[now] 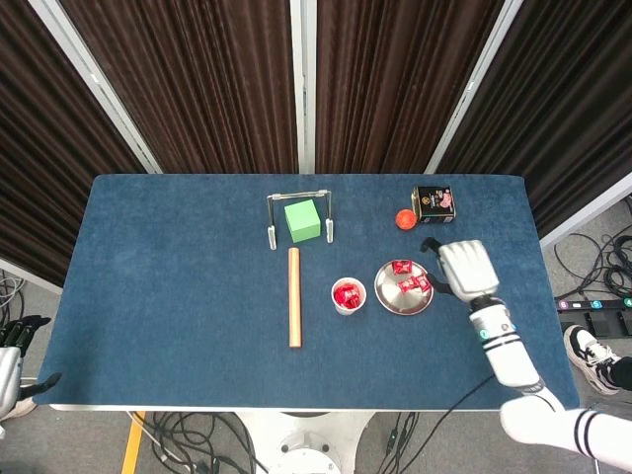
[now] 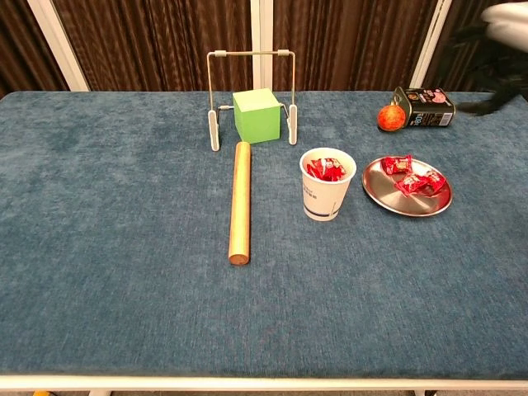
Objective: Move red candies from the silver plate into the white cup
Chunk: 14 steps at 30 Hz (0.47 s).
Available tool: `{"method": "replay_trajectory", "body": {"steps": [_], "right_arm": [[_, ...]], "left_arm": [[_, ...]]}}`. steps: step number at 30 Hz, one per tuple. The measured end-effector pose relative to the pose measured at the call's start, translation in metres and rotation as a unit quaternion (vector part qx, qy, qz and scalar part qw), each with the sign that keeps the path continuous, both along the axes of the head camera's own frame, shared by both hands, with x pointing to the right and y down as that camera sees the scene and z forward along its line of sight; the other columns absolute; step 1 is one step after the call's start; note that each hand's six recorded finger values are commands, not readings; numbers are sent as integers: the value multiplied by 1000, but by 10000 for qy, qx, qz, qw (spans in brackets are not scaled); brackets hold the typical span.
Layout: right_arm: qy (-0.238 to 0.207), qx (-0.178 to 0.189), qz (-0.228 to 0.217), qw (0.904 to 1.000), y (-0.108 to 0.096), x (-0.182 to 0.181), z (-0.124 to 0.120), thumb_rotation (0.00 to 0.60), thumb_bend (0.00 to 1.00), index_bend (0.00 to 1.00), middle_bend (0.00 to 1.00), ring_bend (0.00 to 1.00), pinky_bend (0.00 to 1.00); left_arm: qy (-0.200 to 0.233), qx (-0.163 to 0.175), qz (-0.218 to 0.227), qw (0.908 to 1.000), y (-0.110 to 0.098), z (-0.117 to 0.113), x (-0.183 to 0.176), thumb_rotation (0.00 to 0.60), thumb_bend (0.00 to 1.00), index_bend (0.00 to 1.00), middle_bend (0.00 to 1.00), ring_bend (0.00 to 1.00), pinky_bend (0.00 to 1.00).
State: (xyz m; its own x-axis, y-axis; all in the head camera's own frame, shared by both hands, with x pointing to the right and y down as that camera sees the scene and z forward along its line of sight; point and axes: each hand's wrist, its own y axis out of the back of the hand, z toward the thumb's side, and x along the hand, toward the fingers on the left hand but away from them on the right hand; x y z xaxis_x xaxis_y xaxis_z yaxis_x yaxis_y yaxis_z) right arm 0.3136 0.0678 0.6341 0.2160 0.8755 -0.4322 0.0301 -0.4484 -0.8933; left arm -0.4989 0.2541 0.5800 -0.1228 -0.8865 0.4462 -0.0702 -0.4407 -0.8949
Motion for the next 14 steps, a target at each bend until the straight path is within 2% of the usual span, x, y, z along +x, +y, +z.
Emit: {"method": "replay_trajectory", "body": {"steps": [1,5,7,12,14], "right_arm": [[14,54,112,9999,6,13,-5,600,214,296,409,360,547],[-6,257,567,9981,38,66,-29,600,214,94,158,59,184],[-72,301,774,9965,59,90,-40,600,214,35,97,7,103],[-123,313,1125,9931,112,130,-64,600,214,6,53,0,41],[-94,311,1175,9925,127,137,-70,600,214,6,54,0,39]], "left_arm": [[-5,27,20,10000,-2,0,1,600,0,267,283,197,214],[-8,169,123,9998,-11,-1,9,600,0,267,283,197,214],[-25,285,186,9994,-16,-3,13,600,0,267,280,197,214],[-102,403,336,9986,-23,-5,23,600,0,267,278,197,213],[-115,439,387,9982,-25,-6,26,600,0,267,278,197,213]]}}
